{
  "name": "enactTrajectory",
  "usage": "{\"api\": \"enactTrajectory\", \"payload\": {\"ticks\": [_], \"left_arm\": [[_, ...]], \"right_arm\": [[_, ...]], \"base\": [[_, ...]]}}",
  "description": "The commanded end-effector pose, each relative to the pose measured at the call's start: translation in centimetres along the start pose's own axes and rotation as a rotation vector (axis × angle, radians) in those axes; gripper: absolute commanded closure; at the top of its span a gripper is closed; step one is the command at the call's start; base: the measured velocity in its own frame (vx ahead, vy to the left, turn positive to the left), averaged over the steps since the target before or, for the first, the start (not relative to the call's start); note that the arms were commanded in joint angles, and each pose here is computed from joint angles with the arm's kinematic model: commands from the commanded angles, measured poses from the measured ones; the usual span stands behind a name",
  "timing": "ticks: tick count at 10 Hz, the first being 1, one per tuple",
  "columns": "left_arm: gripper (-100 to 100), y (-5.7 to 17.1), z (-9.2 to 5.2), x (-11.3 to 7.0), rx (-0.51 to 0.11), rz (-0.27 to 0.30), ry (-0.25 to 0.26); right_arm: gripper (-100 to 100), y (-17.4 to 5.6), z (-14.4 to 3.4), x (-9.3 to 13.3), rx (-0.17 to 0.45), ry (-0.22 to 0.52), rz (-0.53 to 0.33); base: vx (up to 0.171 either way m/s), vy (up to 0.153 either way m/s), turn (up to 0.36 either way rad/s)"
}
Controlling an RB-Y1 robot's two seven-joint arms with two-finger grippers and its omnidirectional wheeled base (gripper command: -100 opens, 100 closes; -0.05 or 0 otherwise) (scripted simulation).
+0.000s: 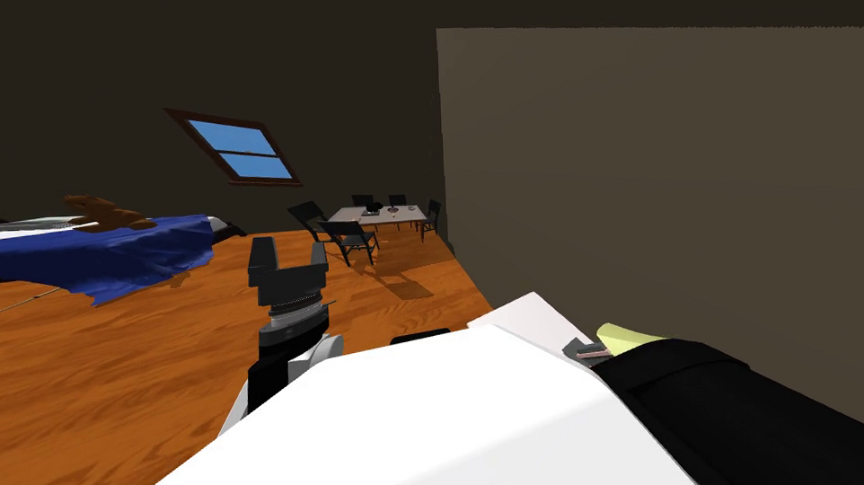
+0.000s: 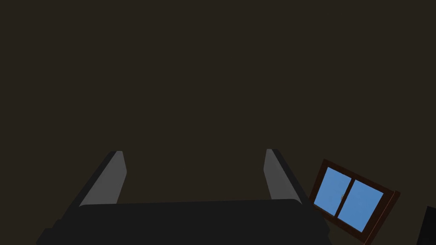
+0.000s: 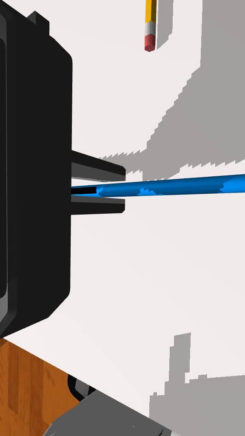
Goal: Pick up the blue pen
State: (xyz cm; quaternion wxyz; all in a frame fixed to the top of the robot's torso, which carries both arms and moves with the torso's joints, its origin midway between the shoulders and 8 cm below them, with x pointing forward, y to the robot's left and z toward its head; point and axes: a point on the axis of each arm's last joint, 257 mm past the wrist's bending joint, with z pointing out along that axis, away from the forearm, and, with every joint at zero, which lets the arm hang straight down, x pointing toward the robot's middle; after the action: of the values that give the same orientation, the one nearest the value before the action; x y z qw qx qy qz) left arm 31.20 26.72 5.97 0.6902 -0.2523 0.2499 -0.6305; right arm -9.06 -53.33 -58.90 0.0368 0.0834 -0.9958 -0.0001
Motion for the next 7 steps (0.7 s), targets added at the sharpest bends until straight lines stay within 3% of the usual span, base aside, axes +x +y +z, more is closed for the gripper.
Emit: {"api": "enactTrajectory", "payload": {"ticks": [1,2,3,6,7], "left_arm": [[0,0.0,0.0,0.0,0.000,0.000,0.000],[0,0.0,0.0,0.0,0.000,0.000,0.000],[0,0.0,0.0,0.0,0.000,0.000,0.000],[0,0.0,0.0,0.0,0.000,0.000,0.000],[0,0.0,0.0,0.0,0.000,0.000,0.000]], "right_arm": [[100,0.2,-0.3,1.9,-0.009,0.016,0.008],[100,-0.5,-0.5,1.1,0.005,-0.004,0.026],[100,0.2,-0.7,3.7,-0.013,0.026,0.023],[100,-0.6,-0.9,2.9,0.002,0.006,0.040],[0,-0.6,-0.9,2.8,0.003,0.005,0.040]], "base": [[0.012,0.025,0.103],[0.006,0.020,0.051],[0.011,0.027,0.095],[0.002,0.009,0.014],[0.000,0.000,0.000]]}}
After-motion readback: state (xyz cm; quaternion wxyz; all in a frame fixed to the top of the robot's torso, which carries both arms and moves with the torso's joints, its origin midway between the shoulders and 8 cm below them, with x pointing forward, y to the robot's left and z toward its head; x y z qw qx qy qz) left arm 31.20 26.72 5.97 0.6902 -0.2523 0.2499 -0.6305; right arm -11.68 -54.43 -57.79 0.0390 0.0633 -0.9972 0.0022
